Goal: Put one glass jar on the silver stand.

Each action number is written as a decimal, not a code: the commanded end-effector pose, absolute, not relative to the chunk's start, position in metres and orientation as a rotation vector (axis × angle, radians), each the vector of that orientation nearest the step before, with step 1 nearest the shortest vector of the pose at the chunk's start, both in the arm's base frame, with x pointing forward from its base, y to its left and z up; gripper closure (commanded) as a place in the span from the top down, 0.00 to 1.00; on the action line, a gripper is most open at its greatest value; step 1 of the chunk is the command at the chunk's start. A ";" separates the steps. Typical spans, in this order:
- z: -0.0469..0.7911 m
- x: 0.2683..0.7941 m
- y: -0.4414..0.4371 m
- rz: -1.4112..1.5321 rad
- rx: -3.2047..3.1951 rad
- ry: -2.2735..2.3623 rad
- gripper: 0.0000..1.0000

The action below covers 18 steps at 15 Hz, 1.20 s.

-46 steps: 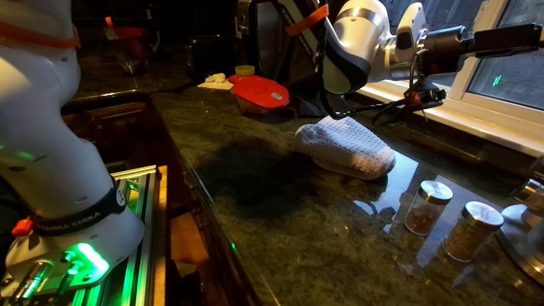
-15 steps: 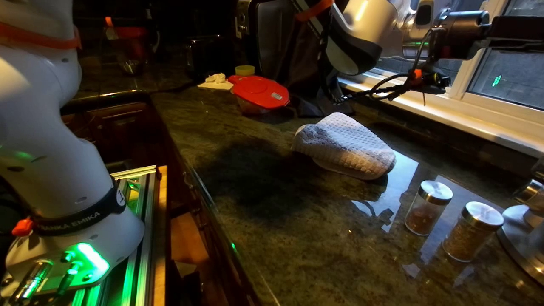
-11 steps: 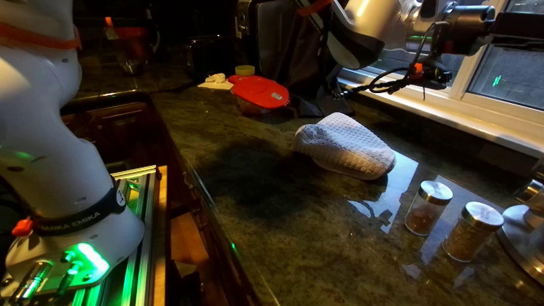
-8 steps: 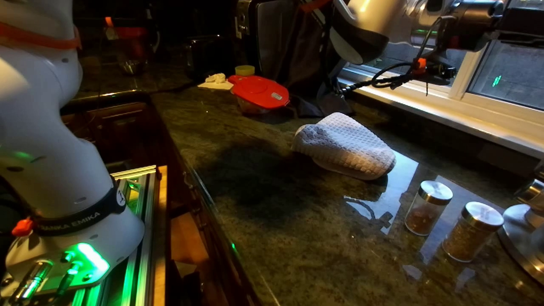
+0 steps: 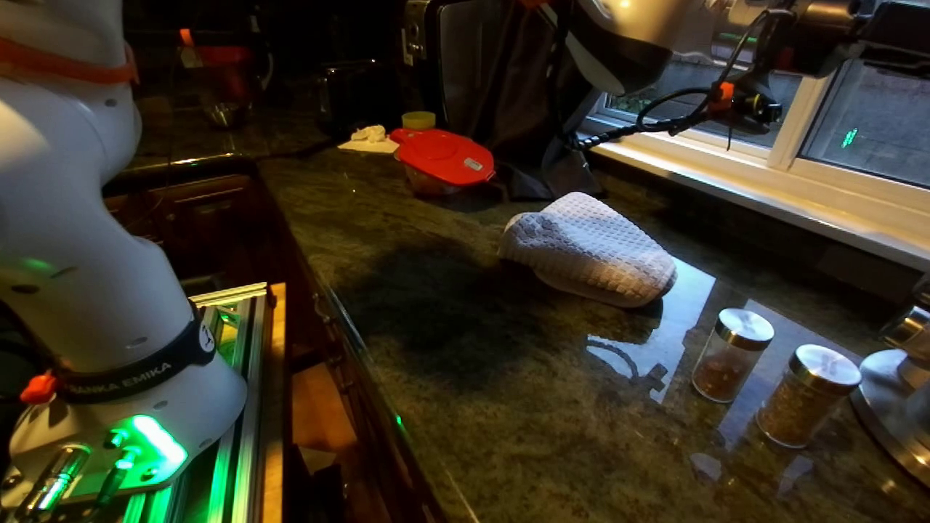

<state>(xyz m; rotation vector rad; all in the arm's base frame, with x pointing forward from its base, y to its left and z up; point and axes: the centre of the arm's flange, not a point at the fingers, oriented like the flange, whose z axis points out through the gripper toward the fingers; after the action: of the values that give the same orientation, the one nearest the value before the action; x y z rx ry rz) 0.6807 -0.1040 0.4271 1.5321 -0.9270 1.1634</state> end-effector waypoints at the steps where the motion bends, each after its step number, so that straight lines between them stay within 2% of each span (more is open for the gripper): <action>1: 0.431 0.675 -0.107 1.101 1.597 -0.971 0.24; 8: 0.444 0.683 -0.113 1.006 1.652 -1.121 0.24; 18: 0.470 0.688 -0.121 1.051 1.695 -1.283 0.24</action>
<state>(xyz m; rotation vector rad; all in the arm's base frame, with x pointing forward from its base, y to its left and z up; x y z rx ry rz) 0.6887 -0.1104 0.4643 1.6790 -1.2141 1.0538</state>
